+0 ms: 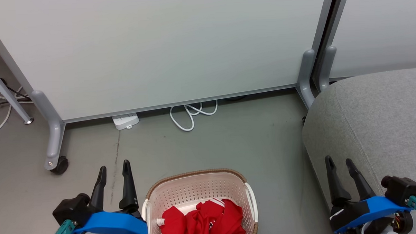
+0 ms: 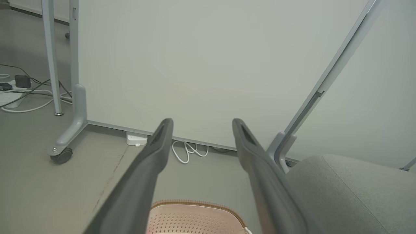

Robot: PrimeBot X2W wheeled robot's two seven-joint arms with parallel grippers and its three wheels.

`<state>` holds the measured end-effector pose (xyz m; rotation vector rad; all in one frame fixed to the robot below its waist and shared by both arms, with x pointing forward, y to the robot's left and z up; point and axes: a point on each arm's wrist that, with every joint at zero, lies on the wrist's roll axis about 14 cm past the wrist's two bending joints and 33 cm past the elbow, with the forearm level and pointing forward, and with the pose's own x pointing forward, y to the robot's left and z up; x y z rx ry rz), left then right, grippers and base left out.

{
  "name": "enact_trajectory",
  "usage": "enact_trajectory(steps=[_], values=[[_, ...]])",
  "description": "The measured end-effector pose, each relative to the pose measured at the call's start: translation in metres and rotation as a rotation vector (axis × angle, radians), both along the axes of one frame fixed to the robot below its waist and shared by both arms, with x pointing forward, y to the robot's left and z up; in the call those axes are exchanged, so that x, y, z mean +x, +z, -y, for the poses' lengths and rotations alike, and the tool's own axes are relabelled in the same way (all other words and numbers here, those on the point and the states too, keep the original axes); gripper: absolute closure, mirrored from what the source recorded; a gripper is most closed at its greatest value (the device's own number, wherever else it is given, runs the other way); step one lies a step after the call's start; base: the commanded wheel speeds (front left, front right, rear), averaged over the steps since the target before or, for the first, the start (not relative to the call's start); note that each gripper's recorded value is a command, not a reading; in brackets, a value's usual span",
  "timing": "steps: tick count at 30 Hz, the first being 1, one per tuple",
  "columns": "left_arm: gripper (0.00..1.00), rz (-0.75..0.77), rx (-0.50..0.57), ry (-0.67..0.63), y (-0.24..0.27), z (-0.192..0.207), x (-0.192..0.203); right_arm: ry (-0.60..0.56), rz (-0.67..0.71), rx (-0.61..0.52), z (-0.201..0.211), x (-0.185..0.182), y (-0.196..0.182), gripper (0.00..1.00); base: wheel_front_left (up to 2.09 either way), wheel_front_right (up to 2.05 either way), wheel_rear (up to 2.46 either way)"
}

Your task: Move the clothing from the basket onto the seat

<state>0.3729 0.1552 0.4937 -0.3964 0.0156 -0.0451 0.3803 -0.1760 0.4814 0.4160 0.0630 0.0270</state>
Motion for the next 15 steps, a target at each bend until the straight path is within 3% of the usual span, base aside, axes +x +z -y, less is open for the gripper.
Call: enact_trajectory(steps=[15], values=[[0.00, 0.033, 0.117, -0.020, 0.0027, 0.0059, -0.0010, 0.022, 0.026, -0.148, -0.0014, 0.0011, 0.0030, 0.00, 0.00, 0.00, 0.00]])
